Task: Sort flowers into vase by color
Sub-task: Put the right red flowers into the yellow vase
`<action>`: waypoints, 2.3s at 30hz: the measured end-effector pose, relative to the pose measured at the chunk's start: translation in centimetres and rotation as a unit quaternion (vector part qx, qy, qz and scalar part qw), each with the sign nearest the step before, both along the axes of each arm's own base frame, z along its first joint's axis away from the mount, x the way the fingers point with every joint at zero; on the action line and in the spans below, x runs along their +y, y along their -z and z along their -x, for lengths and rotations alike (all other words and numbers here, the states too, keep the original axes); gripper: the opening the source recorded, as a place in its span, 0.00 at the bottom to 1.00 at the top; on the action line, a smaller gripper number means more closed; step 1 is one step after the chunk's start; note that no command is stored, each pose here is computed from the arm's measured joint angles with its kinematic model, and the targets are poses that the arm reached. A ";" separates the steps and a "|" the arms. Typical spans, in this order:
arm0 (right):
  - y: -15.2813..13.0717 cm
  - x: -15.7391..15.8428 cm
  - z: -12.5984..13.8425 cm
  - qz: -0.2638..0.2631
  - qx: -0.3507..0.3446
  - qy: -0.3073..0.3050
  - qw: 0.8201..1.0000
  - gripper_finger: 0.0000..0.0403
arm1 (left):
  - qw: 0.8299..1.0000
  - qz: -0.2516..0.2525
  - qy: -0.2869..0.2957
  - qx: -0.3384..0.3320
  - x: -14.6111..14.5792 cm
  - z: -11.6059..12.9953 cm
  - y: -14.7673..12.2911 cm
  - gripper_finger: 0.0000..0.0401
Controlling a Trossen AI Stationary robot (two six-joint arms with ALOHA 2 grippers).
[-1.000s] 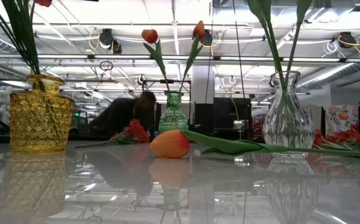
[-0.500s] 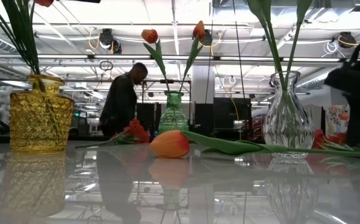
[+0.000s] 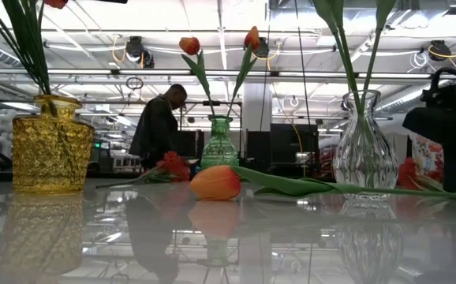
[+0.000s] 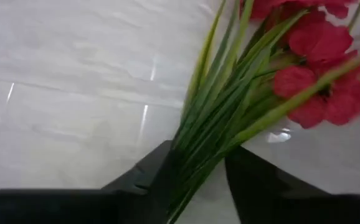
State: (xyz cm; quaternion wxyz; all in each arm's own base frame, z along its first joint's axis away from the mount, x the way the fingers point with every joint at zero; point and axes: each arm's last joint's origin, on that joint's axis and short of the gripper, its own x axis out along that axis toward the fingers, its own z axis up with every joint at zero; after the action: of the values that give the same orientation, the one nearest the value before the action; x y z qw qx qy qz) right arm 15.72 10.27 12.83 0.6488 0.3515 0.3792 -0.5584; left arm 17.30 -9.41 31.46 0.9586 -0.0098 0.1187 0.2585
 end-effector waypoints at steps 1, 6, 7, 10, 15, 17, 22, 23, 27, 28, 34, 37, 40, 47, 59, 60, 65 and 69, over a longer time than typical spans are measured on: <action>0.1 0.0 -0.1 -0.002 0.003 0.004 1.000 0.30 | 1.000 -0.004 0.001 0.002 0.0 0.0 0.0 0.73; 0.5 -0.1 -0.3 -0.001 0.010 0.017 1.000 0.11 | 1.000 -0.007 0.002 0.002 0.0 0.0 0.0 0.73; 0.5 -0.1 -0.3 -0.002 0.011 0.018 1.000 0.07 | 1.000 -0.009 0.003 0.003 0.0 0.0 -0.1 0.73; 0.4 -0.2 -0.2 0.001 0.014 0.021 1.000 0.02 | 1.000 -0.014 0.005 0.004 0.0 0.0 -0.1 0.73; 0.1 -0.5 0.2 0.020 0.012 0.033 0.999 0.01 | 1.000 -0.013 0.005 0.002 0.0 0.0 -0.2 0.73; -0.7 -0.6 0.2 0.041 0.004 0.033 0.999 0.01 | 1.000 -0.012 0.005 0.002 0.0 0.0 -0.2 0.73; -4.0 -1.0 0.3 0.113 0.008 0.023 0.993 0.00 | 1.000 -0.010 0.005 0.000 0.0 0.0 -0.2 0.73; -4.9 -1.0 0.2 0.128 0.009 0.018 0.992 0.00 | 1.000 -0.010 0.005 -0.001 0.0 0.0 -0.2 0.73; -8.2 -1.0 -0.2 0.181 0.013 -0.005 0.983 0.00 | 1.000 -0.010 0.005 -0.001 0.0 0.0 -0.2 0.73; -9.0 -0.9 -0.4 0.187 0.012 -0.011 0.982 0.00 | 1.000 -0.010 0.005 -0.001 0.0 0.0 -0.2 0.73; -12.1 -0.2 -1.6 0.197 -0.032 -0.075 0.977 0.00 | 1.000 -0.006 0.006 -0.003 0.0 -0.1 -0.2 0.73; -13.1 0.1 -1.9 0.199 -0.046 -0.094 0.974 0.00 | 1.000 -0.004 0.009 -0.003 -0.1 -0.1 -0.2 0.73; -14.0 0.2 -2.2 0.209 -0.053 -0.116 0.970 0.00 | 1.000 -0.001 0.014 -0.001 -0.1 -0.1 -0.2 0.73; -16.3 0.1 -2.1 0.216 -0.020 -0.206 0.954 0.00 | 1.000 0.001 0.017 -0.001 -0.1 -0.1 -0.2 0.73; -20.7 -2.1 1.1 0.207 0.043 -0.399 0.892 0.00 | 1.000 0.004 0.017 -0.005 -0.1 -0.1 -0.3 0.73; -21.3 -2.4 1.5 0.210 0.042 -0.413 0.885 0.00 | 1.000 0.005 0.017 -0.008 -0.2 -0.1 -0.3 0.73; -23.4 -3.9 3.5 0.233 0.047 -0.485 0.841 0.00 | 1.000 0.007 0.017 -0.010 -0.2 -0.2 -0.4 0.73; -24.5 -4.9 4.7 0.278 0.077 -0.544 0.788 0.00 | 1.000 0.009 0.017 -0.013 -0.2 -0.2 -0.4 0.73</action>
State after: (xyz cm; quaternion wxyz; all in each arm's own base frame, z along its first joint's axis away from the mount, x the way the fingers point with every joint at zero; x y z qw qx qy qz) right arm 10.99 5.36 37.32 0.8835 -0.1524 0.3848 -0.2195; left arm 17.49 -9.59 31.89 0.9642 -0.0200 0.1086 0.2409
